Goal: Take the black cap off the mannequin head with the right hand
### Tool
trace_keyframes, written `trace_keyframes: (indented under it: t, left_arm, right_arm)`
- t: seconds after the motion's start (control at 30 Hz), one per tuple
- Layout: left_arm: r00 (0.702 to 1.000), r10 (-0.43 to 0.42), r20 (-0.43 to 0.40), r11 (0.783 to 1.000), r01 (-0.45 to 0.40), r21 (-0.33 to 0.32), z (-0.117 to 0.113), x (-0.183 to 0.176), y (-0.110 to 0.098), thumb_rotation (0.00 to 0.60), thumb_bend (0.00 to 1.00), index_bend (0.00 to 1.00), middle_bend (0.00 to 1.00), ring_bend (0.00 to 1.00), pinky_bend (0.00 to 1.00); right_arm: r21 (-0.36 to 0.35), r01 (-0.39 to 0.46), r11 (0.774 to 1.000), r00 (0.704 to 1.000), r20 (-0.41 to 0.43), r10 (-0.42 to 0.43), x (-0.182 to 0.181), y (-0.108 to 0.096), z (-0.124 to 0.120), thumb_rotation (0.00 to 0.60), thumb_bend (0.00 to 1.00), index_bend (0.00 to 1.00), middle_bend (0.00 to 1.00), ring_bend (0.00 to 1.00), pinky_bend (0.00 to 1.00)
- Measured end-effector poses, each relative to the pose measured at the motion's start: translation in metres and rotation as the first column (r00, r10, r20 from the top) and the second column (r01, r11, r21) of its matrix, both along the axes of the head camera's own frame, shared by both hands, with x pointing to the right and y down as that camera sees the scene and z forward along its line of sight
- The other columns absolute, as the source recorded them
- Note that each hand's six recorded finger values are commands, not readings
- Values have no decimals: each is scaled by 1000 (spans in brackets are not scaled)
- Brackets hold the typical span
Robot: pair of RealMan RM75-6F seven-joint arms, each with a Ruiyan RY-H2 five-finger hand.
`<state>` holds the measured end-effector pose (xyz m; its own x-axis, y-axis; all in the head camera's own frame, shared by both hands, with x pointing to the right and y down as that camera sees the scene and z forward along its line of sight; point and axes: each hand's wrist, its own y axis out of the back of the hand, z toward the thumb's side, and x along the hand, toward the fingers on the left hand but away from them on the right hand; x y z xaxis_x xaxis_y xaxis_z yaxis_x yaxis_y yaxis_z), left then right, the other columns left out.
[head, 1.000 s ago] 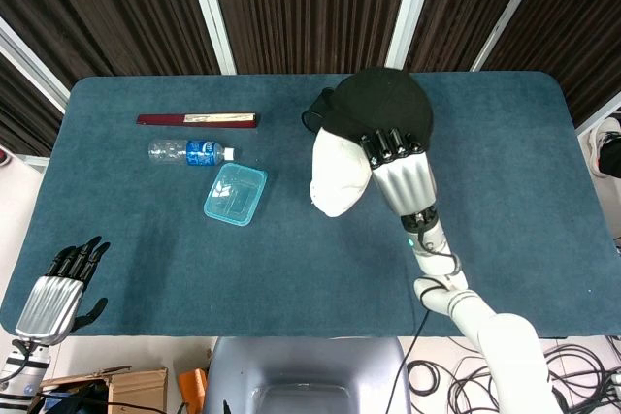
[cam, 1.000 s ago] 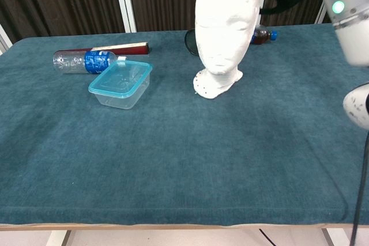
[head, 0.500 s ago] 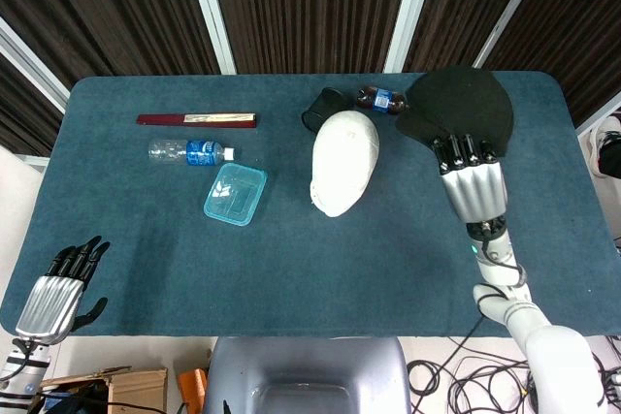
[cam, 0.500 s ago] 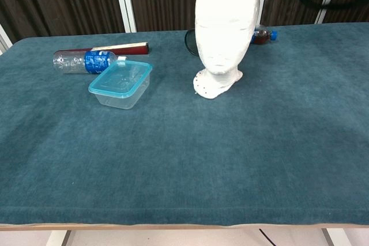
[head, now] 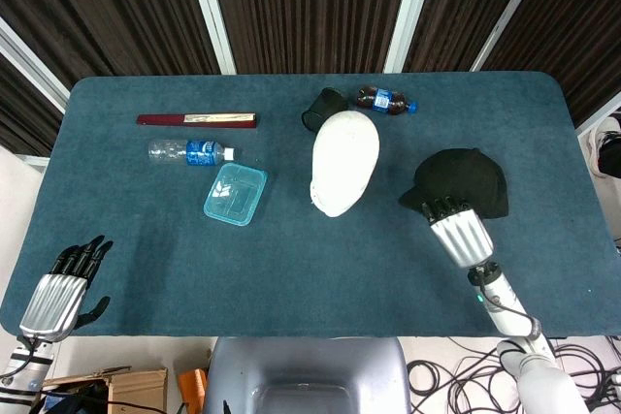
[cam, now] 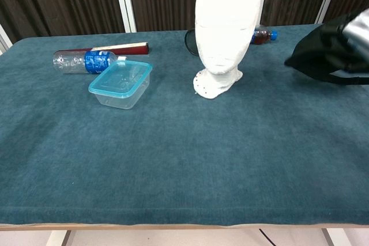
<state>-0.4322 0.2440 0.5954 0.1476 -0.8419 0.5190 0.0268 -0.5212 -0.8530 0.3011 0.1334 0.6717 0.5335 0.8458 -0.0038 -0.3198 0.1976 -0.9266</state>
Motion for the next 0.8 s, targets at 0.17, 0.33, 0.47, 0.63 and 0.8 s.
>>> trace_keyframes:
  t: [0.17,0.33,0.47,0.63,0.8]
  left_arm:
    - [1000,-7,4,1000,7,7,-1,-2,-1,600,316,0,26,122,143]
    - [1000,-13,7,1000,13,-5,2,-3,-1,600,316,0,21,122,144]
    - [1000,-12,8,1000,12,-14,4,-3,-1,600,316,0,21,123,144]
    - [1000,-13,12,1000,13,-13,4,-3,-2,600,316,0,22,122,144]
    - [1000,-11,9,1000,11,0,1,-2,-3,600,316,0,25,123,144]
  right_arm:
    - [-165,-27,986,999,30,32,5,37,24,600,91,5,139,141,446]
    - [-333,-21,943,997,62,44,12,79,34,600,24,0,2,2,279]
    - [-439,-18,898,996,67,53,20,103,30,600,8,0,0,0,204]
    - [-586,-36,809,996,45,77,33,130,13,600,0,0,0,0,62]
    - [-681,-92,726,987,35,158,50,146,-36,600,0,0,0,0,6]
